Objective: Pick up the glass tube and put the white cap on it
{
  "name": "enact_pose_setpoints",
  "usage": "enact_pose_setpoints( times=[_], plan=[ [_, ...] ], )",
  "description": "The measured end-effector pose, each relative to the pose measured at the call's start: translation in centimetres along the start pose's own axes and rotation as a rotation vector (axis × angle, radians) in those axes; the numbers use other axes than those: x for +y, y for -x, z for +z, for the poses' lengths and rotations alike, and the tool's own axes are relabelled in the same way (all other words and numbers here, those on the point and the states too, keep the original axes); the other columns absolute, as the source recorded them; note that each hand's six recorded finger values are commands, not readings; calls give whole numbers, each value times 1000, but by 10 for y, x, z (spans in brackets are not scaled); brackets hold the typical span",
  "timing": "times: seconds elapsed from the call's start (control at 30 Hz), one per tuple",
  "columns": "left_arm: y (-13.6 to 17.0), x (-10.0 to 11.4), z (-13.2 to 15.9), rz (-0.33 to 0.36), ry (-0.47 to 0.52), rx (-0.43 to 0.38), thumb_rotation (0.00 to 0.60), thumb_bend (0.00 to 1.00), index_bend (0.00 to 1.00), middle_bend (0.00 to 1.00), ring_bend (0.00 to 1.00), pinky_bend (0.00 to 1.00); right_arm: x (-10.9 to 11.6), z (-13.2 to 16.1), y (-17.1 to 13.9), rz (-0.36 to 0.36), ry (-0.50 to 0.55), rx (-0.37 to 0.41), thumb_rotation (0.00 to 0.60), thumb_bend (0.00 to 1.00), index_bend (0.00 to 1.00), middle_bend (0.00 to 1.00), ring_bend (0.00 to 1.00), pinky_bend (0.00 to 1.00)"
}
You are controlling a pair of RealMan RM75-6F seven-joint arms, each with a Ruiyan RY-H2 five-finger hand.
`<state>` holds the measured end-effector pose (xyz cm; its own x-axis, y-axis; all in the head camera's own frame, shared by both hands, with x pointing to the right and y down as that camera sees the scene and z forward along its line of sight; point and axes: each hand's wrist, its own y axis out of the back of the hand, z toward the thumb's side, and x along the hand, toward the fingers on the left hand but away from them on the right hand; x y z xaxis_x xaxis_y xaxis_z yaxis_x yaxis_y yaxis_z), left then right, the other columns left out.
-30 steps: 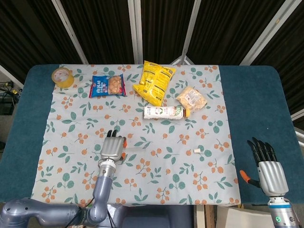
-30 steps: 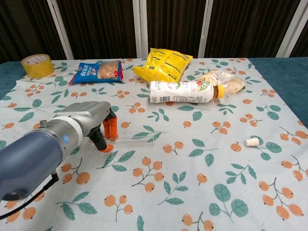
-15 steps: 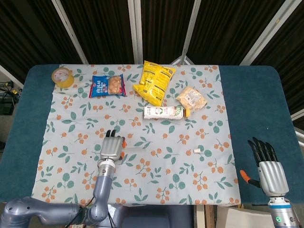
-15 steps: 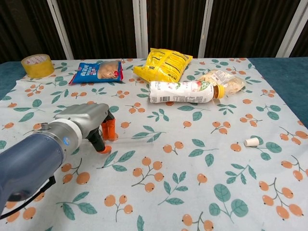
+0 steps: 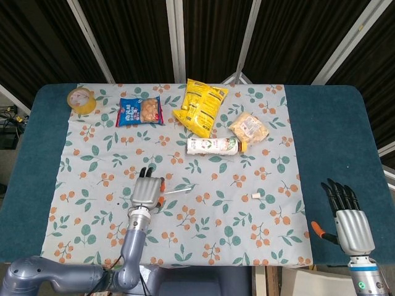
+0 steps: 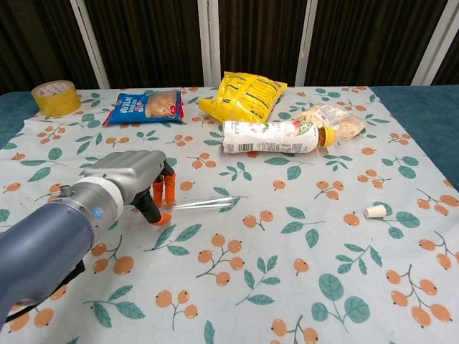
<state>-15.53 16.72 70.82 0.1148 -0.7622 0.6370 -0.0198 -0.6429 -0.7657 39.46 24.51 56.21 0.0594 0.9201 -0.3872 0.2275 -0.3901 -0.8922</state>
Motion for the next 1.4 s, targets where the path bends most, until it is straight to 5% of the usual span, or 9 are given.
enact_pose_setpoints(
  times=[0.4,0.9,1.4],
  plan=[
    [-4,27,-21,75,67,-14,600,671,679,657,194,85,0,2,-1,-4,-14,8,600,275,0,0,0,0],
    [1,59,-50,193,218,-139,600,685,679,657,194,85,-2,5,2,-3,-49,17,600,275,0,0,0,0],
    [-6,113,-102,272,347,-232,600,729,685,659,194,85,-36,43,47,75,-153,67,600,274,1,0,0,0]
  ],
)
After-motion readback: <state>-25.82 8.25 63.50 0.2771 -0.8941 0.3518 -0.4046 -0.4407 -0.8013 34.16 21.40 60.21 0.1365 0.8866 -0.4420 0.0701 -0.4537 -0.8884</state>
